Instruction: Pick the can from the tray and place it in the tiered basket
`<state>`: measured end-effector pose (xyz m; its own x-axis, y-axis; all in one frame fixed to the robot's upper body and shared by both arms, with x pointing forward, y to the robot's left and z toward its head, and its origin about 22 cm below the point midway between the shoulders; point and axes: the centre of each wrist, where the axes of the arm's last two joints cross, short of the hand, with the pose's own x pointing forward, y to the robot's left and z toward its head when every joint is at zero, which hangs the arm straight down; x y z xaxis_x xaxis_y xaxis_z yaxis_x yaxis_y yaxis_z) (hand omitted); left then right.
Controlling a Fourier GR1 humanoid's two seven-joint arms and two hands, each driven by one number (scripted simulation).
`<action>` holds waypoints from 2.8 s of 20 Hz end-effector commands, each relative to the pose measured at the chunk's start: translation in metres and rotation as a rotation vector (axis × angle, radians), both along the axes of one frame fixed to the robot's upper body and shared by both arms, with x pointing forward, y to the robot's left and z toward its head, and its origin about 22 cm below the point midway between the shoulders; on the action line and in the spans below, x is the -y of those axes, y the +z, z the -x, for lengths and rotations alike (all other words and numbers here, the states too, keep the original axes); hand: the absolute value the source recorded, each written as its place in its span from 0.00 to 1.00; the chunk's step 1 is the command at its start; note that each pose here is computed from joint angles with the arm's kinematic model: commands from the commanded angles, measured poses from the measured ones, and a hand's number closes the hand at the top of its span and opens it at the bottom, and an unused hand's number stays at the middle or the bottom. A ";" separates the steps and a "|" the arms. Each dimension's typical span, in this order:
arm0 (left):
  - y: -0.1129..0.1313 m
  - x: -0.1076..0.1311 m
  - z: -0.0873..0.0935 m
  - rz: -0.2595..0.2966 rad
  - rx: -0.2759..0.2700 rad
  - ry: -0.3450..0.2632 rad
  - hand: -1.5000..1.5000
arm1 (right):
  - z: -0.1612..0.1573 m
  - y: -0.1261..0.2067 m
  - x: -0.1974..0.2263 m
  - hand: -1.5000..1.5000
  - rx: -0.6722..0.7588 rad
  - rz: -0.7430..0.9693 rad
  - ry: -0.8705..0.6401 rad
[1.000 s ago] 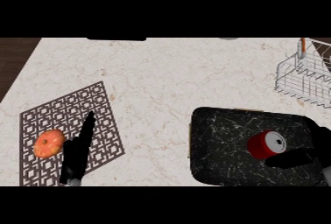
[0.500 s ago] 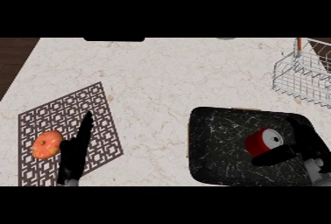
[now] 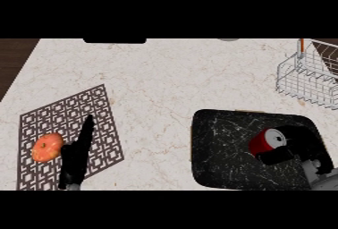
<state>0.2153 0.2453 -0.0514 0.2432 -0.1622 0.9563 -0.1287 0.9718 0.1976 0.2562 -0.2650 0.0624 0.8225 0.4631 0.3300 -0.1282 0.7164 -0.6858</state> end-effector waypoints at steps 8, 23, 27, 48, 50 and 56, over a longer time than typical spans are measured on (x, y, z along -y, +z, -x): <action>0.000 -0.012 0.007 0.007 -0.021 -0.002 0.50 | -0.009 -0.031 -0.018 1.00 -0.048 0.185 -0.031; -0.008 -0.017 0.013 0.003 -0.048 0.086 0.50 | 0.017 0.067 0.177 1.00 0.450 0.282 0.524; -0.013 -0.010 0.017 0.003 -0.026 0.076 0.50 | 0.020 0.119 0.227 1.00 0.688 0.199 0.437; 0.008 0.008 -0.007 0.003 -0.028 -0.036 0.50 | 0.035 0.271 0.298 1.00 0.889 0.340 0.356; 0.002 -0.011 -0.005 0.005 -0.034 -0.032 0.50 | 0.024 0.257 0.294 1.00 0.849 0.345 0.358; -0.006 -0.001 0.004 0.016 -0.022 -0.037 0.50 | -0.007 0.254 0.286 1.00 0.854 0.321 0.367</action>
